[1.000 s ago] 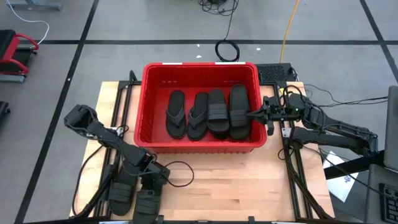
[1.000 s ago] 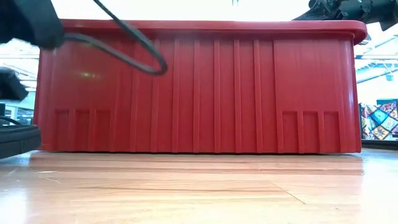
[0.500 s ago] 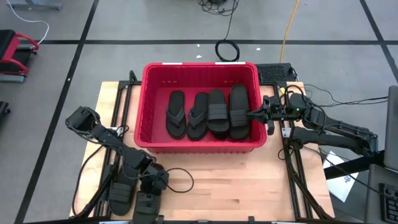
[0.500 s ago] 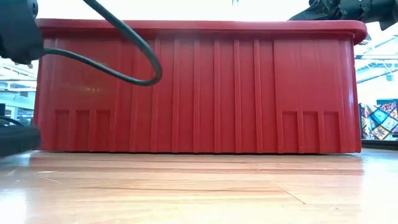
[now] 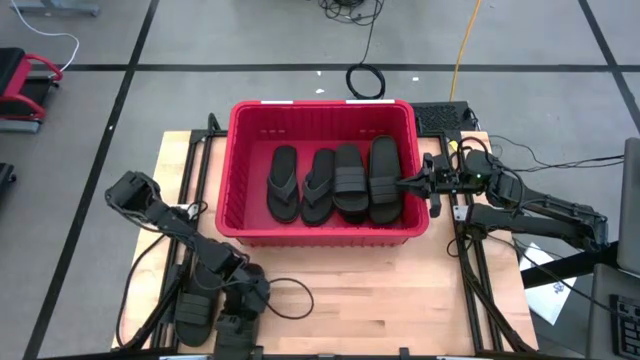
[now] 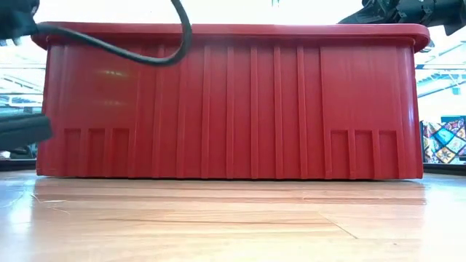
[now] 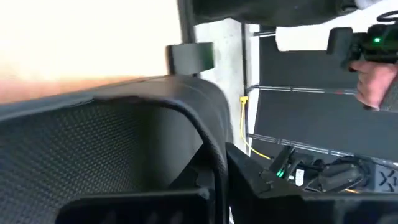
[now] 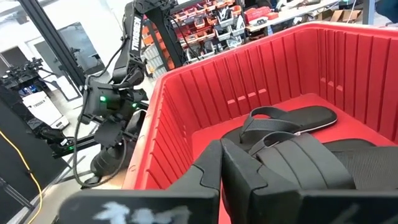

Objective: Pick and place slides into bin
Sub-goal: Put the right slide into the bin

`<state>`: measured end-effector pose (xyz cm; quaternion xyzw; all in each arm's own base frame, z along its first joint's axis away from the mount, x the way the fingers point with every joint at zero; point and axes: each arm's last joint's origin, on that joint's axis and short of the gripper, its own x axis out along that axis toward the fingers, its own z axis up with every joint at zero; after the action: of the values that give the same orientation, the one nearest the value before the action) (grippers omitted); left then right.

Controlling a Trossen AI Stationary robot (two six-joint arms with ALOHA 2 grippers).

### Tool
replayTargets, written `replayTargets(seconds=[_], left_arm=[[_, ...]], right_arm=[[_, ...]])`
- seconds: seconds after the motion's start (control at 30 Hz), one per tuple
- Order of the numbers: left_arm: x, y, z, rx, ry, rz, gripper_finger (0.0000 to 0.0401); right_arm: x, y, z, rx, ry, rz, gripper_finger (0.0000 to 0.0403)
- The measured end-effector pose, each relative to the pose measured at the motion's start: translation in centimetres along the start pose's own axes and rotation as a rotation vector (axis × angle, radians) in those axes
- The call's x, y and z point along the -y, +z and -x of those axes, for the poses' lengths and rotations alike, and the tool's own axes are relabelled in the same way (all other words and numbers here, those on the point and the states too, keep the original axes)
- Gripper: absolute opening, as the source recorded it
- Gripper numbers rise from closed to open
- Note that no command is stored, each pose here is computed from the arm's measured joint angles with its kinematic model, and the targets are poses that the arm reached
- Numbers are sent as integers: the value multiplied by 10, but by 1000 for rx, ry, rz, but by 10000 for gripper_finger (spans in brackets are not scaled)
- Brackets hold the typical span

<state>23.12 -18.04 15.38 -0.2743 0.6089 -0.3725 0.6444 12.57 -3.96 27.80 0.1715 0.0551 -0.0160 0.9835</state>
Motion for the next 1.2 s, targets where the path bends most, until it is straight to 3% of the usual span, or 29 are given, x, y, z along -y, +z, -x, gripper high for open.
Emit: replayTargets(seconds=[0.13, 0.33, 0.43, 0.67, 0.8, 0.93, 1.03, 1.2], left_arm=[[21, 1, 7, 40, -17, -16, 5], [91, 4, 40, 224, -85, -222, 3], [118, 1, 67, 274, -25, -233, 3], [156, -13, 143, 176, 395, -224, 2], [167, -12, 193, 289, 641, -246, 1], [181, -13, 236, 440, 826, -358, 1], [181, -13, 265, 505, 986, -409, 1], [157, -16, 304, 468, 1244, -314, 1]], right_arm=[[0, 0, 0, 0, 0, 10, 0], [0, 0, 0, 0, -1, 34, 0], [0, 0, 0, 0, -1, 44, 0], [0, 0, 0, 0, -1, 51, 0], [0, 0, 0, 0, -1, 51, 0], [0, 0, 0, 0, -1, 51, 0], [0, 0, 0, 1, -1, 51, 0], [0, 0, 0, 1, -4, 51, 0]])
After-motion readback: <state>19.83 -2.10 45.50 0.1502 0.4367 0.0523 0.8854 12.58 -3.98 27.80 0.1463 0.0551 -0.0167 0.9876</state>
